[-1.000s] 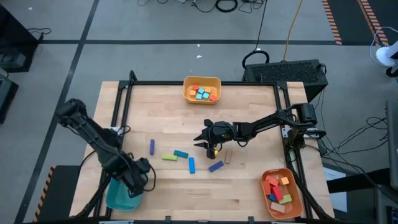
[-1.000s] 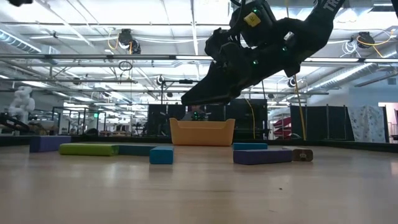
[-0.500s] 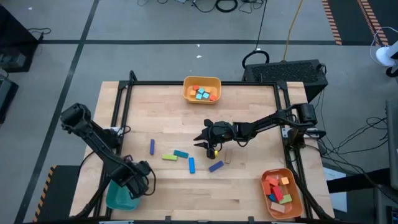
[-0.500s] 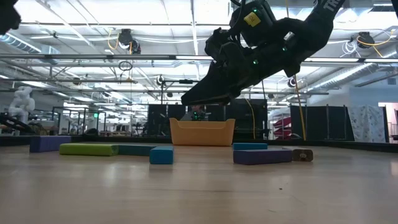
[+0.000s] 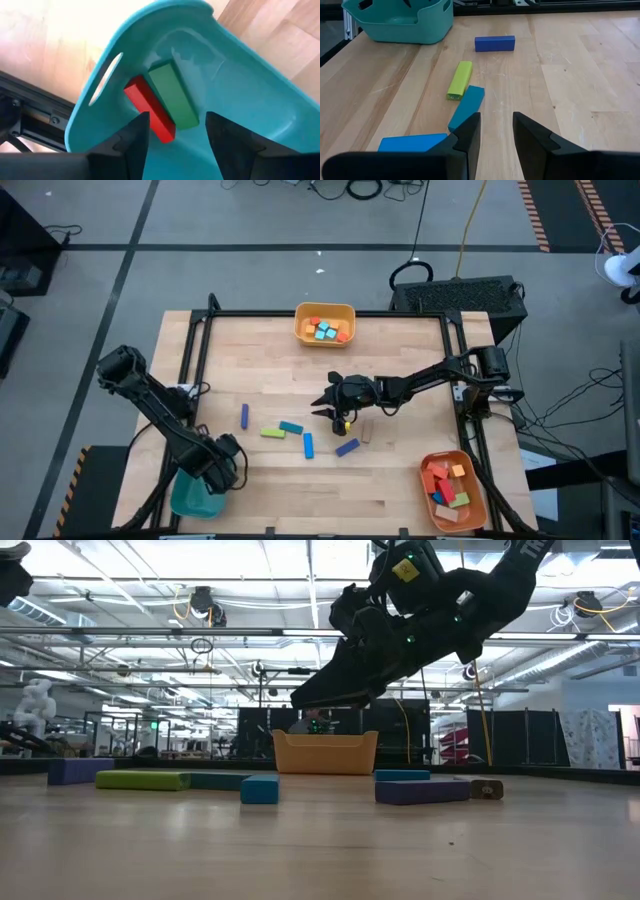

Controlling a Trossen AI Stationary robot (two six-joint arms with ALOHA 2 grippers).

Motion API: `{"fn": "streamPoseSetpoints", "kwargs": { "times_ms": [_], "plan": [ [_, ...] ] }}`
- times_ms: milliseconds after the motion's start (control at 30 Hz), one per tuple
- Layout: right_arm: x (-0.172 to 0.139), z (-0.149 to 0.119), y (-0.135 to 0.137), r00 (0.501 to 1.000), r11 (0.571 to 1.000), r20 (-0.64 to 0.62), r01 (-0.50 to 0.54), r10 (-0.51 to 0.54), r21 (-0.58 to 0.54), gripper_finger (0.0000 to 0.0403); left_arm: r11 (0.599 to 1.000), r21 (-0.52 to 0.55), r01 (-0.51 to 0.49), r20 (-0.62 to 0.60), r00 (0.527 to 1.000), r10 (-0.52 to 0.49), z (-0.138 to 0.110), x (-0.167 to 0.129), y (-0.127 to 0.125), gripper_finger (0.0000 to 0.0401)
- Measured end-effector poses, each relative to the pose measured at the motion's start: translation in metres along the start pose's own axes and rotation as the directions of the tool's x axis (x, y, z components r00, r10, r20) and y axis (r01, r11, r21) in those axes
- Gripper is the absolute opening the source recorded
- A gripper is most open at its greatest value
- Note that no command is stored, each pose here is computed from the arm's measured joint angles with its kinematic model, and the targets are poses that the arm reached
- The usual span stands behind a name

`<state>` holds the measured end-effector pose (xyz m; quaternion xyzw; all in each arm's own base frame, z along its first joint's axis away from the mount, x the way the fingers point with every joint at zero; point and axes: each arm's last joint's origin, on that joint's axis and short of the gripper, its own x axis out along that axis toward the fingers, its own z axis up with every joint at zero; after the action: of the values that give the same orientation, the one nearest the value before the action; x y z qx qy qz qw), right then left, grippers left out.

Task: Sort blocks by size
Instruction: Put the left small violet rectangle block into the green bin

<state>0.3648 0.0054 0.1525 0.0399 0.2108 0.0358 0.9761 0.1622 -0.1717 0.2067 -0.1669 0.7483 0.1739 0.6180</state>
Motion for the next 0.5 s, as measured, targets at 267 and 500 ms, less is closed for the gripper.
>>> {"fn": "streamPoseSetpoints", "kwargs": {
  "times_ms": [267,500],
  "plan": [
    [0.000,0.001,0.000,1.000,1.000,0.005,0.000,0.000,0.000,0.0098,0.999,-0.009,0.052,0.011,0.999,-0.052,0.011,-0.016,0.012,0.0197],
    [0.000,0.001,0.000,1.000,1.000,0.006,0.000,0.000,0.000,0.0098,0.991,-0.068,0.116,0.068,0.991,-0.111,0.021,-0.032,0.028,0.0196]
  ]
}}
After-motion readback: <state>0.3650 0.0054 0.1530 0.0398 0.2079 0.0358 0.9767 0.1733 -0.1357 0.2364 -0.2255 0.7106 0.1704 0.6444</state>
